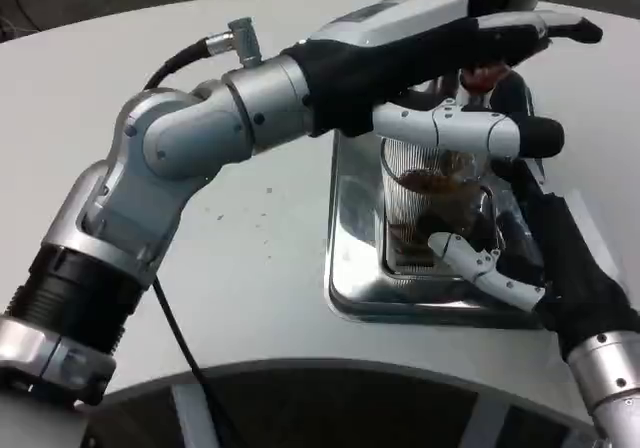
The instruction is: Grasp the cup under the faucet to collect the drink, then remove the cup.
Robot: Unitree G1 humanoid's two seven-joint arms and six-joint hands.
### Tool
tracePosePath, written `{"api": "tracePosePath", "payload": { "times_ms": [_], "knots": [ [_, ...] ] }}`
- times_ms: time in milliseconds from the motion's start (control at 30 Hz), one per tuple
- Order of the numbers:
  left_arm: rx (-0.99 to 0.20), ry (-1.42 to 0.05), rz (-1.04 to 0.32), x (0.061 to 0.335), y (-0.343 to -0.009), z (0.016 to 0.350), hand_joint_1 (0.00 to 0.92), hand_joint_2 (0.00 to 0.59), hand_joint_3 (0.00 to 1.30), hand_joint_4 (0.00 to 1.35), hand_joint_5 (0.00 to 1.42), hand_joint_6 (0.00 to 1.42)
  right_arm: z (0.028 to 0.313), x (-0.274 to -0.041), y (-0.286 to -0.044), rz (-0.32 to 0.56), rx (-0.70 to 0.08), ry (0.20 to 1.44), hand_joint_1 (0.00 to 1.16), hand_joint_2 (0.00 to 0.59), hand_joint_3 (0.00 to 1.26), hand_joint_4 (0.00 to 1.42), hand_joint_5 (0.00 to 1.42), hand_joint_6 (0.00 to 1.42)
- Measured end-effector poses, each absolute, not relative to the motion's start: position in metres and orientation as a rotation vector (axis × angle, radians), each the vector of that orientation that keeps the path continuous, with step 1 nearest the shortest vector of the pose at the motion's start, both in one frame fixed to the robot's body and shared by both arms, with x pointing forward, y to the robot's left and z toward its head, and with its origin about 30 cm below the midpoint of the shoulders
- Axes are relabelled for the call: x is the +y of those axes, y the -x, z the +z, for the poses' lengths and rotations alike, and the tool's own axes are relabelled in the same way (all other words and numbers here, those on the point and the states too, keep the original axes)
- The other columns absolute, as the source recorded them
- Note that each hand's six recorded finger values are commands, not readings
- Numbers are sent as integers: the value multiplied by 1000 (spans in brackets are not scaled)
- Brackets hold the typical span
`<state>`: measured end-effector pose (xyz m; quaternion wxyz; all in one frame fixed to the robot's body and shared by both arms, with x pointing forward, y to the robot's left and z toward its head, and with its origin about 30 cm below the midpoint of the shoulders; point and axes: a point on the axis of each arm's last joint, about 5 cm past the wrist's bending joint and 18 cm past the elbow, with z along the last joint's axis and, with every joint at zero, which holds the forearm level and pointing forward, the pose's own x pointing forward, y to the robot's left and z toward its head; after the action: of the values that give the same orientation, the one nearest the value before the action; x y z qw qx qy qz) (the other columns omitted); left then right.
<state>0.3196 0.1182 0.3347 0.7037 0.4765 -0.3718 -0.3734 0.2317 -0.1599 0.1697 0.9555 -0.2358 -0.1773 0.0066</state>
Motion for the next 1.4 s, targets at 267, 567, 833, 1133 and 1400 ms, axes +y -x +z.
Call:
{"api": "tracePosePath", "payload": {
  "times_ms": [267,567,833,1133,1400],
  "knots": [
    [-830,-1064,-832,119,-319,336,0,94,126,44,83,92,167,-157,-242,-6,-356,464,616,233,0,34,74,0],
    [-830,-1066,-828,120,-319,337,0,98,127,48,83,92,168,-153,-249,10,-360,450,634,227,0,23,75,0],
    [-830,-1066,-827,121,-320,336,0,104,134,48,83,93,167,-151,-254,17,-350,433,637,226,0,23,75,0],
    [-827,-1067,-823,123,-321,337,0,106,137,48,85,95,165,-146,-259,23,-346,413,639,229,0,23,80,0],
    [-824,-1070,-821,124,-321,337,0,109,144,48,91,96,162,-141,-261,32,-358,393,640,227,0,33,95,0]
  ]
}}
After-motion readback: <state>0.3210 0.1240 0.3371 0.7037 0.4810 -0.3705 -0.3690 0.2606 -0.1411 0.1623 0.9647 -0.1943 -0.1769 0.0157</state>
